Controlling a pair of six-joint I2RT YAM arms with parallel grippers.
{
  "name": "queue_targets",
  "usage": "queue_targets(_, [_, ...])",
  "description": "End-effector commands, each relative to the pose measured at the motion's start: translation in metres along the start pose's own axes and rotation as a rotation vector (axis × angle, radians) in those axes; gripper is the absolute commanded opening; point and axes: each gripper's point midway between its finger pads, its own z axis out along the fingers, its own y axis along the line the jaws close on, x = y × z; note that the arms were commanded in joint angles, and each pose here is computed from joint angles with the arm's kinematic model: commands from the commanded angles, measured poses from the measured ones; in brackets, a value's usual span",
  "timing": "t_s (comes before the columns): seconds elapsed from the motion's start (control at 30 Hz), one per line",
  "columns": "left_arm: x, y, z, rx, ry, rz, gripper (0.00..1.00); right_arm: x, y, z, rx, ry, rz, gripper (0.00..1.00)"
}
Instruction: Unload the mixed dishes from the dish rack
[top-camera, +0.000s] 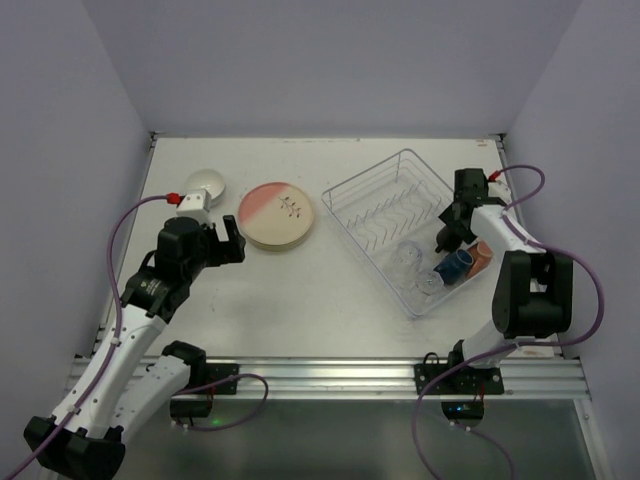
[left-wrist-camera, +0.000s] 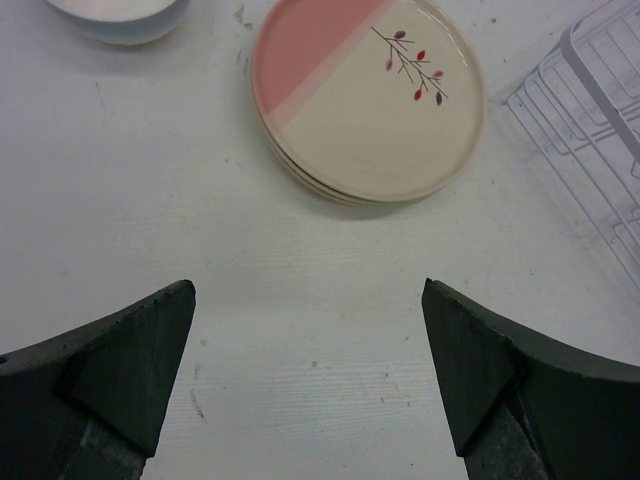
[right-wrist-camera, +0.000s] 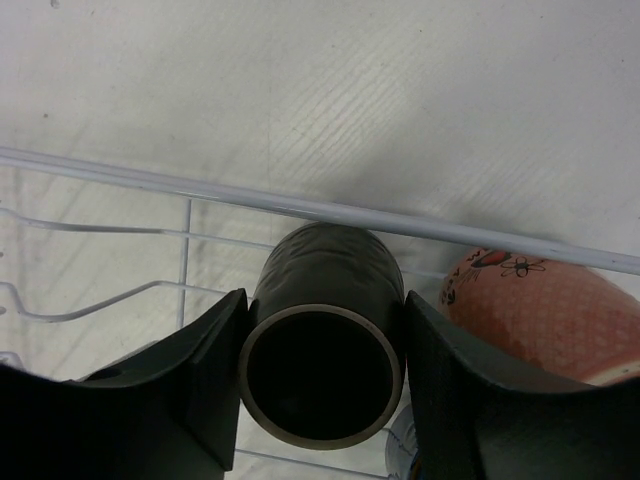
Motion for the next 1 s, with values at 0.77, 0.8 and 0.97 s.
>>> queue_targets(0.77, [-0.008,-0.002,-0.002,0.002,-0.037,0.009,1.00,-0.041,0.015,-0.058,-0.174,-0.131,0.080,0.00])
queue_targets(0.8, [-0.008,-0.002,-0.002,0.003,-0.035,0.011,1.00,-0.044,0.015,-0.063,-0.186,-0.136,0.084,0.00])
queue_targets(0.97, [-0.013,-0.011,-0.007,0.055,-0.051,0.020,1.00,-0.053,0.022,-0.098,-0.303,-0.166,0.089,0.00])
